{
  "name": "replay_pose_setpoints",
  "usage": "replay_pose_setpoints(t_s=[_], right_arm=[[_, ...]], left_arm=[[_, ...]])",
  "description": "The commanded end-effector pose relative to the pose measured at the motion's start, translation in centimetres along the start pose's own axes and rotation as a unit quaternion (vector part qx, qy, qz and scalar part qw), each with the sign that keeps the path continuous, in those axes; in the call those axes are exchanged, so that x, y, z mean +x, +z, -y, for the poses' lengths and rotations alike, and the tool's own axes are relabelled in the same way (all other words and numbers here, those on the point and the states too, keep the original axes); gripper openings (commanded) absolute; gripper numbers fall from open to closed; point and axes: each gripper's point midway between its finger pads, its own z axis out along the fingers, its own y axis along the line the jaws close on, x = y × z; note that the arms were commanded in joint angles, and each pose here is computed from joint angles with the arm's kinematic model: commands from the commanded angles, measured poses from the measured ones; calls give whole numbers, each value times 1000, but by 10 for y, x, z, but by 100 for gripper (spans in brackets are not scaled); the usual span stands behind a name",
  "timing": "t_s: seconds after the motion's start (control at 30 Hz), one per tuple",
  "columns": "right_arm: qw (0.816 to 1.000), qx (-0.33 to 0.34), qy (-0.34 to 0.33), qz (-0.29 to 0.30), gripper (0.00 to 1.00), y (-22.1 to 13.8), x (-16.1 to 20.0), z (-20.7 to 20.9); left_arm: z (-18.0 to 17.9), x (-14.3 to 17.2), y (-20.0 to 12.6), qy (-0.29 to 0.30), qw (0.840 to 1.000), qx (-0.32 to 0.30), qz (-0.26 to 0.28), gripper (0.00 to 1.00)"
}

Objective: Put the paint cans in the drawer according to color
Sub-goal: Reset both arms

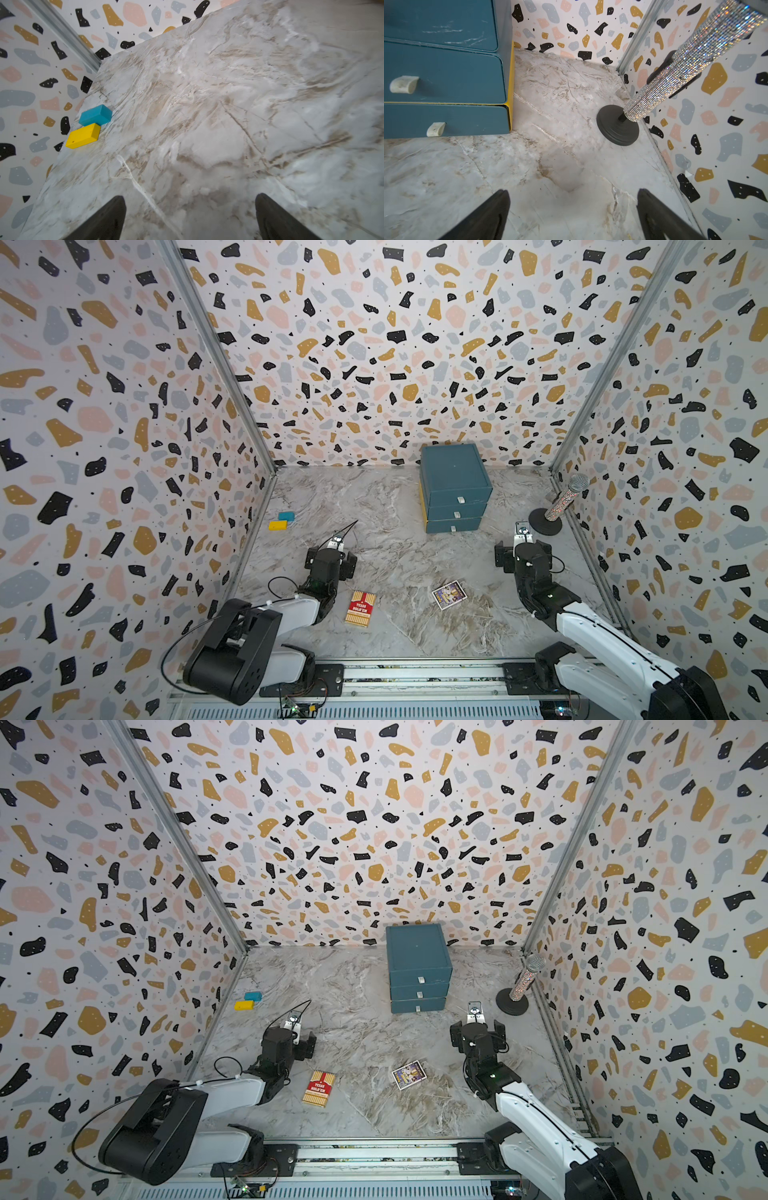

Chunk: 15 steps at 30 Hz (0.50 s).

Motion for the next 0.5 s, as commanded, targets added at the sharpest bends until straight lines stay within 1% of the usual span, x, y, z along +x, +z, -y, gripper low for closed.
replay_pose_setpoints(t_s=[0.0, 0.03, 0.07, 0.17, 0.27, 0.33, 0.37, 0.4, 0.43, 0.47], right_arm=[[998, 33, -2, 56, 100, 2, -18, 9], [997, 38, -7, 61, 100, 5, -16, 9], [997, 46, -14, 63, 100, 9, -13, 9], [995, 67, -33, 61, 100, 20, -1, 9], [993, 84, -62, 62, 100, 32, 6, 8], [991, 96, -72, 63, 100, 41, 12, 9], [989, 103, -76, 75, 100, 45, 9, 10], [987, 105, -81, 88, 100, 47, 7, 10], [987, 112, -62, 93, 100, 52, 8, 15], [989, 104, -48, 94, 100, 57, 14, 16]], left_arm=[[-15, -39, 2, -56, 994, 10, 91, 100], [-15, -35, 7, -57, 994, 6, 89, 100], [-15, -39, 9, -58, 993, 5, 98, 100], [-17, -35, 11, -62, 995, 7, 73, 100], [-25, -34, 12, -78, 994, -11, 74, 100], [-41, -30, 12, -102, 991, -55, 66, 100], [-49, -27, 12, -114, 989, -80, 59, 100], [-51, -27, 12, -117, 988, -85, 55, 100], [-49, -27, 13, -114, 989, -80, 54, 100], [-46, -29, 14, -108, 990, -69, 54, 100]])
